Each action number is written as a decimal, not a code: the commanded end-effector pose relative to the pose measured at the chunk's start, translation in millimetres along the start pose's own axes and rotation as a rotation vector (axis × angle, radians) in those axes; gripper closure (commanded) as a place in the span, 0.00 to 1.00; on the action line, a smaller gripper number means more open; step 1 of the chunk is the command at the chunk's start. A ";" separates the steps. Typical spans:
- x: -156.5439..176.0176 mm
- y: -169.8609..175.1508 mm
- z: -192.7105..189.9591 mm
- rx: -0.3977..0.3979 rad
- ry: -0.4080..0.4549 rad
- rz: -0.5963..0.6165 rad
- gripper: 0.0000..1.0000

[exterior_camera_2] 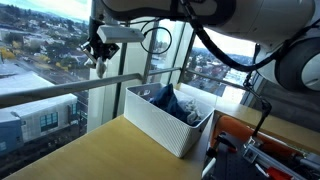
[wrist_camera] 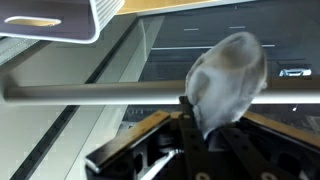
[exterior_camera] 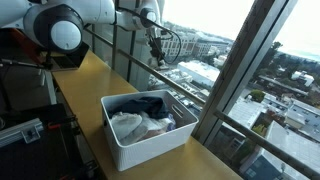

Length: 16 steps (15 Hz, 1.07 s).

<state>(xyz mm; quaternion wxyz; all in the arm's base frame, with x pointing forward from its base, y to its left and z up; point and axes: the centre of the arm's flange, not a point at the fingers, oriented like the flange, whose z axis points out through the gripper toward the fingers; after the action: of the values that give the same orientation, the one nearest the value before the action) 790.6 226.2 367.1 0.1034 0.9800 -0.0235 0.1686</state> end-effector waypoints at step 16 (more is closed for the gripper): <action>-51.2 225.3 -8.9 -0.117 -0.261 0.133 0.98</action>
<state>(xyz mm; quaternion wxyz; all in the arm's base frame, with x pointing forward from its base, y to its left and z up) 788.2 35.2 422.0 0.1601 0.9770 -0.1273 0.0608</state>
